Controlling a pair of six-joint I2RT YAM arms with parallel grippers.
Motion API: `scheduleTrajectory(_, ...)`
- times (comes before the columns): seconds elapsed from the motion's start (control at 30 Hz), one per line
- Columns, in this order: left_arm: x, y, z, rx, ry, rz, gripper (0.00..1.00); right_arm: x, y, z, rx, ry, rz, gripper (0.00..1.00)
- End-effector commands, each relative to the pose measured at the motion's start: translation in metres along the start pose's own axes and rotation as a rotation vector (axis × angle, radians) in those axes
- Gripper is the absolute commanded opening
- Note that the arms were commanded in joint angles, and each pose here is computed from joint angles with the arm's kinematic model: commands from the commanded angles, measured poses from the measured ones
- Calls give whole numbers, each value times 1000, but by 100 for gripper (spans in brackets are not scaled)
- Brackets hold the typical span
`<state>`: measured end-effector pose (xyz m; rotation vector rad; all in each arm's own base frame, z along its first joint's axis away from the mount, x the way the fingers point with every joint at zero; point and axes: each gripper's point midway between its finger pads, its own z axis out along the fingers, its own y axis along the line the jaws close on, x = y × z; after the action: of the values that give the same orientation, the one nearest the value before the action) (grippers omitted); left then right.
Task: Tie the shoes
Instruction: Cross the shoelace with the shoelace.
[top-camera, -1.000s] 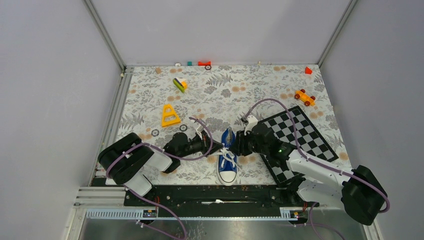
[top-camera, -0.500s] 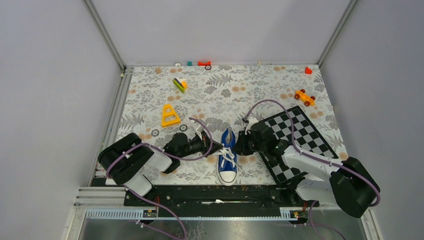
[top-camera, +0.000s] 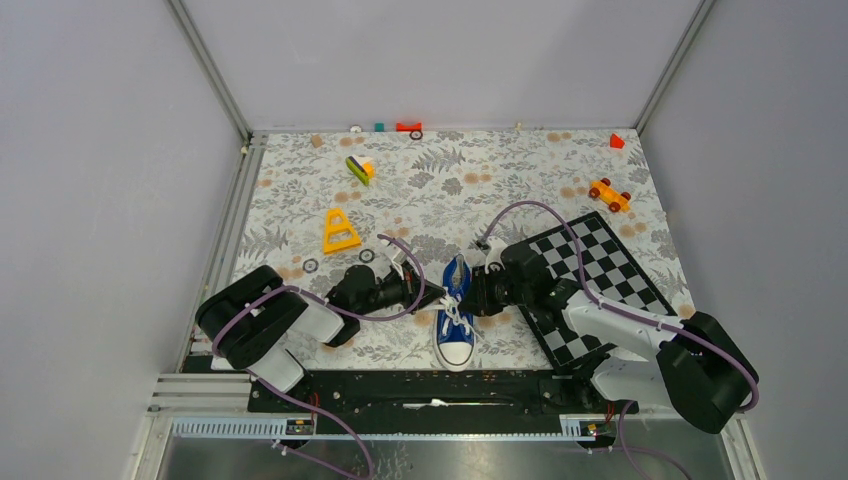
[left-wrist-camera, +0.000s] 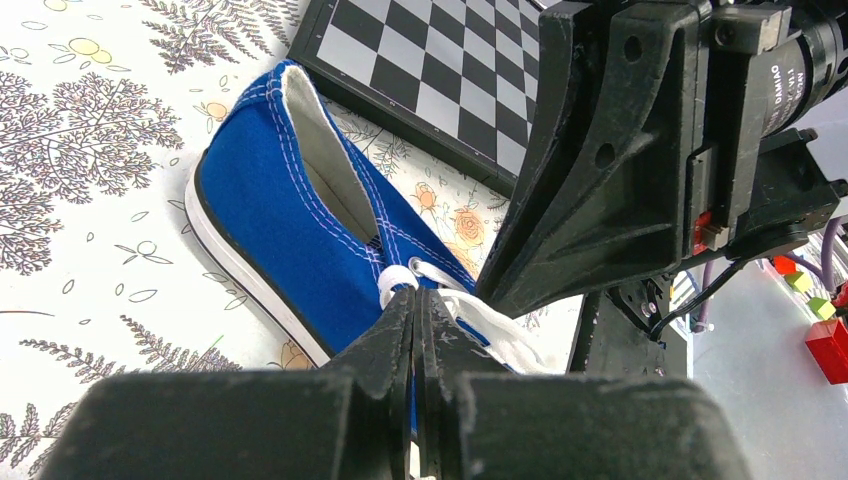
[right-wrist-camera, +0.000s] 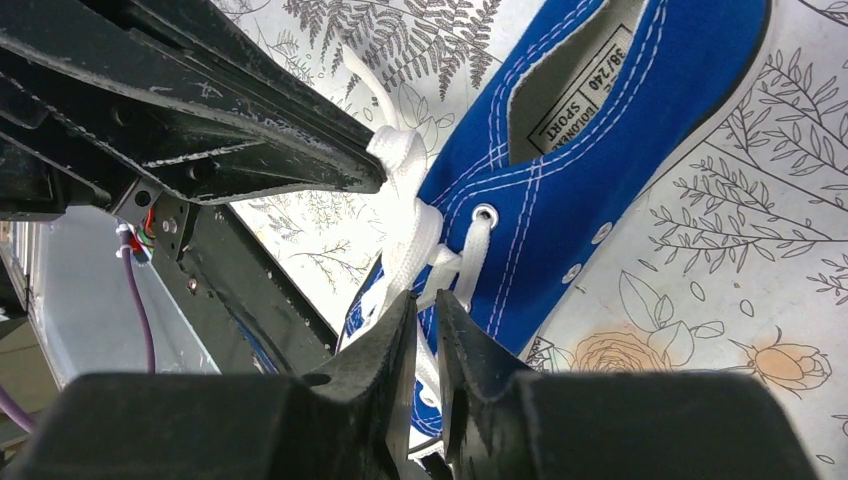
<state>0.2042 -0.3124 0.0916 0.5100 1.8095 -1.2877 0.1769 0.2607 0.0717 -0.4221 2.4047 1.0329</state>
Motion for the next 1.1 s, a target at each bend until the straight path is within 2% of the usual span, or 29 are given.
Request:
scheduleTrajectory(0.0,-20,-10,2,40,-63,37,0,-14,17,-3,-50,-19,-68,20)
scheduleTrajectory(0.23,-21,-10,3,43,-65,37,0,-15,16,-3,38,-8,-172,20)
scheduleTrajectory(0.53,-21,-11,5,45,-61,35,0,-6,11,-1,125,42,-249,26)
scheduleTrajectory(1.07,-21,-11,4,46,-57,36,0,-12,29,10,118,26,-288,34)
